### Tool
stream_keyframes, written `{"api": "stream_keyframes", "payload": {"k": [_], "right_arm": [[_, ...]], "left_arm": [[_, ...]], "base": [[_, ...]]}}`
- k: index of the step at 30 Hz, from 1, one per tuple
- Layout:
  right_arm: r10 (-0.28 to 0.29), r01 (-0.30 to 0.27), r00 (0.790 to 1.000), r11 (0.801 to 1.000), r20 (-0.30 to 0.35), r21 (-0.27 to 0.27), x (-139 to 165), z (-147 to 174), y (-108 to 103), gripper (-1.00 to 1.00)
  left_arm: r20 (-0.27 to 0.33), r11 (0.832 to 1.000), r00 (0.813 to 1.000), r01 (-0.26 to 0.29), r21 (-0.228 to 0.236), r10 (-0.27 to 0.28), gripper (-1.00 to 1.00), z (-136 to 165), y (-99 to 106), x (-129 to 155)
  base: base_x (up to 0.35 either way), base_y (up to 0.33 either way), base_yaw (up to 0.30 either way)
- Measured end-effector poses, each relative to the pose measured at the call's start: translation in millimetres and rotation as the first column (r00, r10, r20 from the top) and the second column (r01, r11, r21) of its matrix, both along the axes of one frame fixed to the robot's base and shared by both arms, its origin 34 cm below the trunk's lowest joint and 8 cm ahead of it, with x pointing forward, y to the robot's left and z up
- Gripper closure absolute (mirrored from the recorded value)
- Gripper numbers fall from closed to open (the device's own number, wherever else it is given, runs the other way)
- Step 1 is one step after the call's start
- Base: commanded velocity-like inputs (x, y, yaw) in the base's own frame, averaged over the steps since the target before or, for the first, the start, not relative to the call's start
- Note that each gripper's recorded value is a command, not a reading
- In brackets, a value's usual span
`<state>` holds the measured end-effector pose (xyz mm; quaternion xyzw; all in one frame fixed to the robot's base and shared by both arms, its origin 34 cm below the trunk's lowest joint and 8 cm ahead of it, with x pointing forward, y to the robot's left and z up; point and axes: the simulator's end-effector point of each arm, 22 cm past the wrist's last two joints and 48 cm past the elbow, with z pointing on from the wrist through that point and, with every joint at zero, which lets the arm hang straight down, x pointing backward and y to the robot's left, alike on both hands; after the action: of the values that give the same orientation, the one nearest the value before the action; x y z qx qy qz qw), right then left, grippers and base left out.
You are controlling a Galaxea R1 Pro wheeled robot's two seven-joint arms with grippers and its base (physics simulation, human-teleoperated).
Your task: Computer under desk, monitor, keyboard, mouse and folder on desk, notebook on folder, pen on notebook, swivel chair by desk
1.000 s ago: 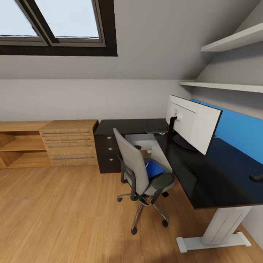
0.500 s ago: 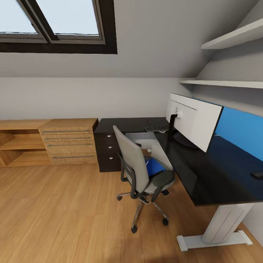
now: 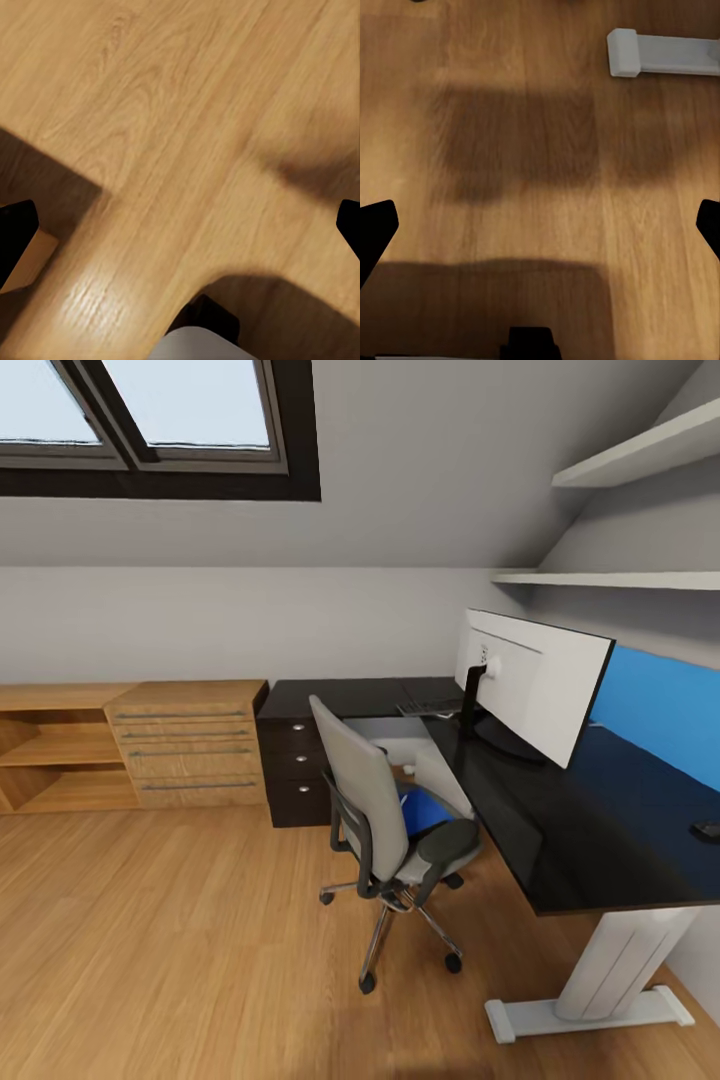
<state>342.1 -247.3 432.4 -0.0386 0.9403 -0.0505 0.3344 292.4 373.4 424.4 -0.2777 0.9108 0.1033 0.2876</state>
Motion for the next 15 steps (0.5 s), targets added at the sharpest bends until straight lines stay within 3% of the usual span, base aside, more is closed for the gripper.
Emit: {"api": "stream_keyframes", "payload": {"k": [6, 10, 14, 15], "right_arm": [[0.000, 0.000, 1.000, 1.000, 0.000, 0.000, -1, -11, 0, -1.00], [0.001, -0.001, 1.000, 1.000, 0.016, 0.002, 4, -16, 0, -1.00], [-0.016, 0.016, 0.991, 1.000, 0.132, 0.002, 52, -3, -1, -1.00], [-0.033, 0.031, 0.971, 0.999, 0.235, 0.011, 94, 19, 2, -1.00]], "left_arm": [[-0.018, 1.000, 1.000, -0.003, -0.012, 0.002, -1.00, -14, -4, -5], [-0.054, 0.998, 0.999, 0.006, -0.058, -0.009, -1.00, -28, -17, -5], [-0.064, 0.987, 0.992, 0.095, -0.131, -0.104, -1.00, -33, -40, 40], [-0.144, 0.973, 0.975, 0.145, -0.177, -0.171, -1.00, -33, -51, 55]], "base": [[0.000, 0.000, 0.000], [0.000, 0.000, 0.000], [0.000, 0.000, 0.000], [0.000, 0.000, 0.000]]}}
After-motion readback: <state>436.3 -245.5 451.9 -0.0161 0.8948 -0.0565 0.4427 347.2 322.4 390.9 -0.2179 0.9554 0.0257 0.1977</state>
